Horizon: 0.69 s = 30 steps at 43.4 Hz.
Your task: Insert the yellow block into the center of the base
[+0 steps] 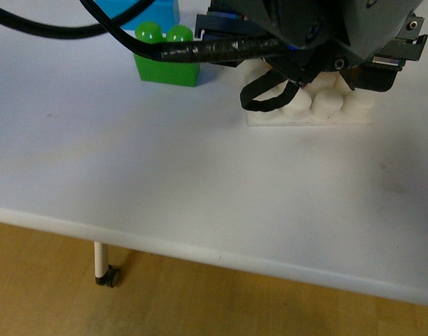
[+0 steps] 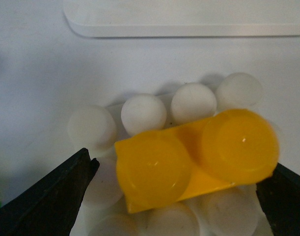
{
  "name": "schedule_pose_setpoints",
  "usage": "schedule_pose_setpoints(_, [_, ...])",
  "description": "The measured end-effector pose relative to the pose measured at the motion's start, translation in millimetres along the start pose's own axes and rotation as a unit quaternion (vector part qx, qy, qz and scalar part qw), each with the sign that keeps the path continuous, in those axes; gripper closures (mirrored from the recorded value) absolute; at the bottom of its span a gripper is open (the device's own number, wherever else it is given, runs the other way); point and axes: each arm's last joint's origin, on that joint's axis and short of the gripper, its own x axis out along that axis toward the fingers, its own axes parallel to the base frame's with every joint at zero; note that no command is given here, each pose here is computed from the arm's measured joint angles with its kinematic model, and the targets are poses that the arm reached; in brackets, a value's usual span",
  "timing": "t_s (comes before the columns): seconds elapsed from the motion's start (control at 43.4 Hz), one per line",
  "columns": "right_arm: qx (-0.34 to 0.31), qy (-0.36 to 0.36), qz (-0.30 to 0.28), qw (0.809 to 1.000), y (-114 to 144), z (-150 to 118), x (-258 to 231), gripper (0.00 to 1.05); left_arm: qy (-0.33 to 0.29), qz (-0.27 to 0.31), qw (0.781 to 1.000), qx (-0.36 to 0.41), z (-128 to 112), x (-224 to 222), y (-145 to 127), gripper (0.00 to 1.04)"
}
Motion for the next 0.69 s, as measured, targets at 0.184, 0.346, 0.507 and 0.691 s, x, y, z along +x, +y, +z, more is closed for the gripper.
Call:
schedule_pose_setpoints(0.184, [0.000,0.000,0.000,1.000,0,0,0,0.09,0.000,-0.004,1.000,-0.001,2,-5,8,0.07])
schedule_pose_setpoints(0.346, [0.000,0.000,0.000,1.000,0,0,0,0.09,-0.015,-0.007,1.000,-0.008,12,-13,16,0.07])
schedule_pose_setpoints(0.507, [0.000,0.000,0.000,1.000,0,0,0,0.09,-0.037,-0.007,0.999,-0.017,29,-21,24,0.07])
schedule_pose_setpoints(0.691, [0.000,0.000,0.000,1.000,0,0,0,0.09,-0.058,-0.002,0.998,-0.026,48,-35,46,0.07])
